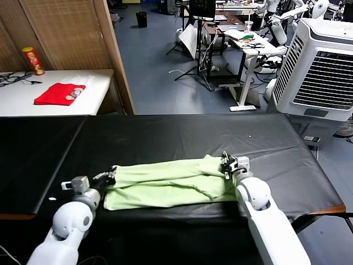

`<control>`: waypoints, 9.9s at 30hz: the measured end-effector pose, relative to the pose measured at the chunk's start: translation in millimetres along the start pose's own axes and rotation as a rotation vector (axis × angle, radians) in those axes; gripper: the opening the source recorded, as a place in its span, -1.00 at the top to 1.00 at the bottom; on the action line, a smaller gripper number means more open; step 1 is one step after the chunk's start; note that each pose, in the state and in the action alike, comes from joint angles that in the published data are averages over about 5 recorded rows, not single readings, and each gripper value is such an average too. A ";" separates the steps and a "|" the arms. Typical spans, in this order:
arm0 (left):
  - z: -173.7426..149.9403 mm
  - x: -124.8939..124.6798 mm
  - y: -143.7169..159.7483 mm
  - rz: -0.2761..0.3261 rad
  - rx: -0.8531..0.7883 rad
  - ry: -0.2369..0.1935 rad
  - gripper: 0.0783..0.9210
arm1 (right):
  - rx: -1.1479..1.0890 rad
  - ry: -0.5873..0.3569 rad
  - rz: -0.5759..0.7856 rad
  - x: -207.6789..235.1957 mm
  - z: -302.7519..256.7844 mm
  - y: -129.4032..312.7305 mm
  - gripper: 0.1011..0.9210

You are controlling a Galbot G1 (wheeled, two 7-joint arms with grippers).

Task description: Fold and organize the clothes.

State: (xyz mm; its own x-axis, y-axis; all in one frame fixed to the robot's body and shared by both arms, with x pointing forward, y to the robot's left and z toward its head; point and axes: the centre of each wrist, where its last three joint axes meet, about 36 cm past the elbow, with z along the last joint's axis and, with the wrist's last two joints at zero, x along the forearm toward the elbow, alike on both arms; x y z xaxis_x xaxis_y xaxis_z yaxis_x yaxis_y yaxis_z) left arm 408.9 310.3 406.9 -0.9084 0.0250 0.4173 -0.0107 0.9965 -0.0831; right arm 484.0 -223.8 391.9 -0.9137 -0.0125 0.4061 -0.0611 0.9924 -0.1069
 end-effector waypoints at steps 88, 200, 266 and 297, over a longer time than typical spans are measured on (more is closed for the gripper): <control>-28.7 60.0 -159.5 0.362 0.204 -0.015 0.82 | -0.017 -0.088 0.034 113.9 16.4 -27.3 -0.70; -88.6 110.7 53.1 -0.210 -0.398 -0.285 0.87 | 0.187 -0.271 -0.071 123.2 31.4 58.9 -0.70; 32.2 90.5 -72.4 0.134 -0.113 -0.217 -0.71 | 0.110 -0.222 -0.377 135.8 47.8 49.0 -0.12; 58.8 204.4 -40.4 -0.006 -0.056 -0.046 -0.71 | 0.042 -0.194 0.010 292.7 105.6 25.0 -0.70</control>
State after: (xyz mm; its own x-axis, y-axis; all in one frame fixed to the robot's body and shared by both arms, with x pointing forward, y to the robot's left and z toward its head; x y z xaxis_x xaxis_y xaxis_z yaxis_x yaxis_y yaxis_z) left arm 199.1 270.5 442.4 -0.9268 0.0168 0.3753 0.0062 0.9996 -0.0293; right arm 172.7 -215.6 412.2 -0.9743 -0.0295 0.2231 -0.0643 0.9866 -0.1500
